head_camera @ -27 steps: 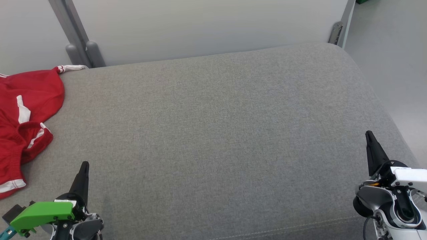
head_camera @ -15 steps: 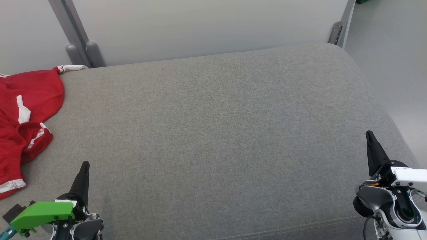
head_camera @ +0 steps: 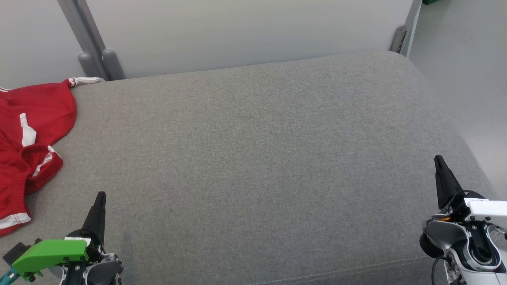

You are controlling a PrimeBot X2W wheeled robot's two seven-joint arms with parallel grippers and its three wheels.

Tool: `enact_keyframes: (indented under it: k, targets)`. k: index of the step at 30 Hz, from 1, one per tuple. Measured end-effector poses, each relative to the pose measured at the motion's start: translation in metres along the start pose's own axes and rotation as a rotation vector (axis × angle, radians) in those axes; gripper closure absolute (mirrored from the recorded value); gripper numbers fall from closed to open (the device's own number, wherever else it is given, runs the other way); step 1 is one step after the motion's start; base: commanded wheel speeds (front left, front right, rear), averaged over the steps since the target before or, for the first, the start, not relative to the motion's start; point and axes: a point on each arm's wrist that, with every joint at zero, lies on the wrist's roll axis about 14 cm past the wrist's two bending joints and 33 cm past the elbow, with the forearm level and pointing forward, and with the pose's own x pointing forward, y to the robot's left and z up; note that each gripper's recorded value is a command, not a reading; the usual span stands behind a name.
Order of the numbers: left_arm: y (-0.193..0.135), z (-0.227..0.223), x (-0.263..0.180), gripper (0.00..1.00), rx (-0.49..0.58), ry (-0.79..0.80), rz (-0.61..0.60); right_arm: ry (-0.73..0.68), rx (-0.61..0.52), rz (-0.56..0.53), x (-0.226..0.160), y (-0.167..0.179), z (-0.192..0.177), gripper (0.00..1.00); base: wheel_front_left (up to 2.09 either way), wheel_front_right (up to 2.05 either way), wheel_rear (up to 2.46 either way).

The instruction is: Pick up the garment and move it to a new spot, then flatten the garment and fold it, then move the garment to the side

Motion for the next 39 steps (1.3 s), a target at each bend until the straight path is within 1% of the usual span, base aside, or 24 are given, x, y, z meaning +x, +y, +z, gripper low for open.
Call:
enact_keyframes:
  k: [39]
  targets:
    - [0.0001, 0.0005, 0.0000, 1.00, -0.006, -0.005, 0.000, 0.001, -0.001, 0.000, 0.0000, 0.0000, -0.0003, 1.00, 0.00, 0.00, 0.00]
